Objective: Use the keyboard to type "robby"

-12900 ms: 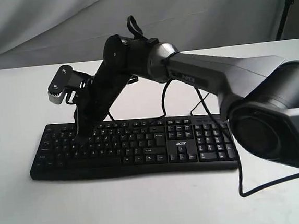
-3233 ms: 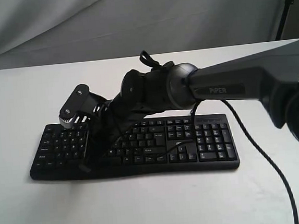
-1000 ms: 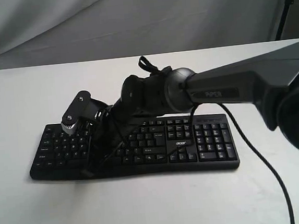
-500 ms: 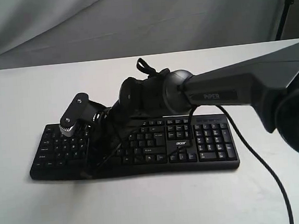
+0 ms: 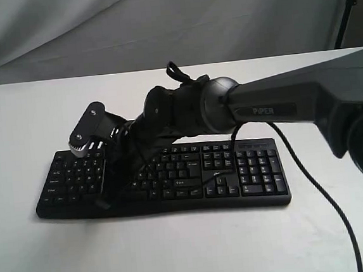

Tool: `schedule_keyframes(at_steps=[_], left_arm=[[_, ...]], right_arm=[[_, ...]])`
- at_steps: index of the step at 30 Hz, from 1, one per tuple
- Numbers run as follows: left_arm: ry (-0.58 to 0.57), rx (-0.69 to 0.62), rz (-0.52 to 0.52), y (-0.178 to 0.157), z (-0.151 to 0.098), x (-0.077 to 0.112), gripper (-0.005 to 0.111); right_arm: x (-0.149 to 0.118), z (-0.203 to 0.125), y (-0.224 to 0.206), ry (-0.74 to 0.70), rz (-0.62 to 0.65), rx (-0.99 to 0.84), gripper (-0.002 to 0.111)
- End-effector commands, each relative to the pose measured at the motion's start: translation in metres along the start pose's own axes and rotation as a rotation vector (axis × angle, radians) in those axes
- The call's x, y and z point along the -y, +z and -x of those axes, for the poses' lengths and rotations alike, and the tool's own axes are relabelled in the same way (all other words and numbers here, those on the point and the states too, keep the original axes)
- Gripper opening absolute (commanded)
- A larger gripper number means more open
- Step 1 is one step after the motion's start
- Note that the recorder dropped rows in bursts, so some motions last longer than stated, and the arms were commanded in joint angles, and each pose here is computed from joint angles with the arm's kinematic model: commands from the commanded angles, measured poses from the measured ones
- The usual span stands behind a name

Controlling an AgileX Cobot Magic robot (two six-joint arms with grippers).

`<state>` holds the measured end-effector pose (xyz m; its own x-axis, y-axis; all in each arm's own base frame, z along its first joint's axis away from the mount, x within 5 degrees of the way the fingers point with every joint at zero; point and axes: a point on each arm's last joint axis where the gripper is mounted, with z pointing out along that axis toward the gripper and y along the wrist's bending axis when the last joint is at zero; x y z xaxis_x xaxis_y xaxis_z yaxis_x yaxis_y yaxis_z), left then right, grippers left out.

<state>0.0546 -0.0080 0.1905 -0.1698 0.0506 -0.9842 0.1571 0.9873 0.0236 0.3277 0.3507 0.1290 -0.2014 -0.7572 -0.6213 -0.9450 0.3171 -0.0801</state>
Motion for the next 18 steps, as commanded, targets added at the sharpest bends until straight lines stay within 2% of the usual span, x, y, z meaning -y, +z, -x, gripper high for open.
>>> schedule_keyframes(at_steps=[1,9,18], left_arm=[[0.003,0.005,-0.005,0.000,-0.001,0.000,0.000],[0.003,0.005,-0.005,0.000,-0.001,0.000,0.000],[0.003,0.005,-0.005,0.000,-0.001,0.000,0.000]], right_arm=[[0.010,0.003,-0.007,0.005,-0.034,0.019,0.000],[0.027,-0.004,-0.011,0.037,-0.067,0.023,0.000],[0.029,-0.002,-0.012,0.039,-0.088,0.037,0.000]])
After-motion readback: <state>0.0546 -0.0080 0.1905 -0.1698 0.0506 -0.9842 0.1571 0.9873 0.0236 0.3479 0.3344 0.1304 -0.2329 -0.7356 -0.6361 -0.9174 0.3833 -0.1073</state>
